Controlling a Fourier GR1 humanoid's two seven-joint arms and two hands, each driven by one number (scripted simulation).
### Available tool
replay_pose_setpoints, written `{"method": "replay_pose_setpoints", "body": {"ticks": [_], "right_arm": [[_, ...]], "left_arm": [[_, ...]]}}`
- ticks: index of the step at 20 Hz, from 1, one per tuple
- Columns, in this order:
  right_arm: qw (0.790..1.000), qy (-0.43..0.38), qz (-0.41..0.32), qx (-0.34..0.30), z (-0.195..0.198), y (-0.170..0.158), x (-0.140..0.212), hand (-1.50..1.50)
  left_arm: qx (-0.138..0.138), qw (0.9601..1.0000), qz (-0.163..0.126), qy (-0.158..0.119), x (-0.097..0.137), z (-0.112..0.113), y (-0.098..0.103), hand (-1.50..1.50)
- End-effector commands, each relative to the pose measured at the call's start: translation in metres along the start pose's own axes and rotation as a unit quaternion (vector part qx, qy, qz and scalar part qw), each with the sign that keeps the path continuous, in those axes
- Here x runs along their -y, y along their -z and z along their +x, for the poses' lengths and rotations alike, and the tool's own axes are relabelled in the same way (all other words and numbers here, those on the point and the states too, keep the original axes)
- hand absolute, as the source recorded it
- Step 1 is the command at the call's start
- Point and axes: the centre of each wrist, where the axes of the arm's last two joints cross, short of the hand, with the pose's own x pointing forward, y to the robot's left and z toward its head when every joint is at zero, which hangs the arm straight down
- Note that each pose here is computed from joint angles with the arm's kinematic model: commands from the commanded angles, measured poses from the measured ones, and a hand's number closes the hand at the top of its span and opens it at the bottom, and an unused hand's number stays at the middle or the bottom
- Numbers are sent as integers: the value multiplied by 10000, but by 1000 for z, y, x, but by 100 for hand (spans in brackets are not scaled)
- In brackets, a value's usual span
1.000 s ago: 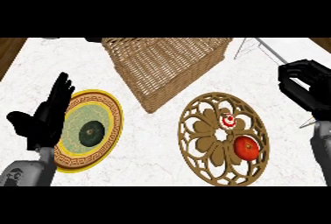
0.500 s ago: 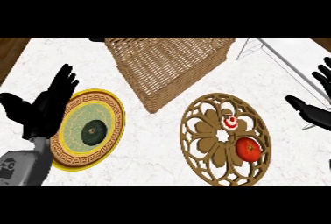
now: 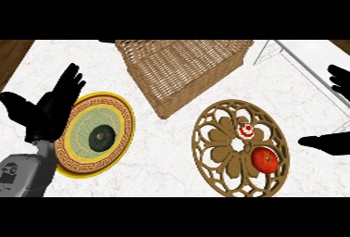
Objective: Pick the cupcake from the placemat and place it in the tiered shelf
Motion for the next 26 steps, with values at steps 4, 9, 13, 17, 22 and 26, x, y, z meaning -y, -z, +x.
{"method": "replay_pose_setpoints", "body": {"ticks": [4,9,13,17,22,26], "right_arm": [[9635,-2481,-18,-1009,46,1,-20,-150],[9594,-2540,178,-1212,92,8,-83,-150],[9510,-2682,521,-1448,93,10,-115,-150],[9242,-3249,605,-1911,78,24,-130,-150],[9101,-3473,657,-2164,84,34,-143,-150],[8991,-3666,745,-2270,77,35,-159,-150]], "left_arm": [[43,9998,-173,35,18,3,4,0],[36,9999,-107,22,-2,0,5,0],[40,10000,-30,24,-2,-12,2,0],[-47,9999,14,-110,1,-12,-2,0],[-38,10000,-80,-3,3,-10,-2,0],[-49,10000,18,54,-5,0,1,0]]}}
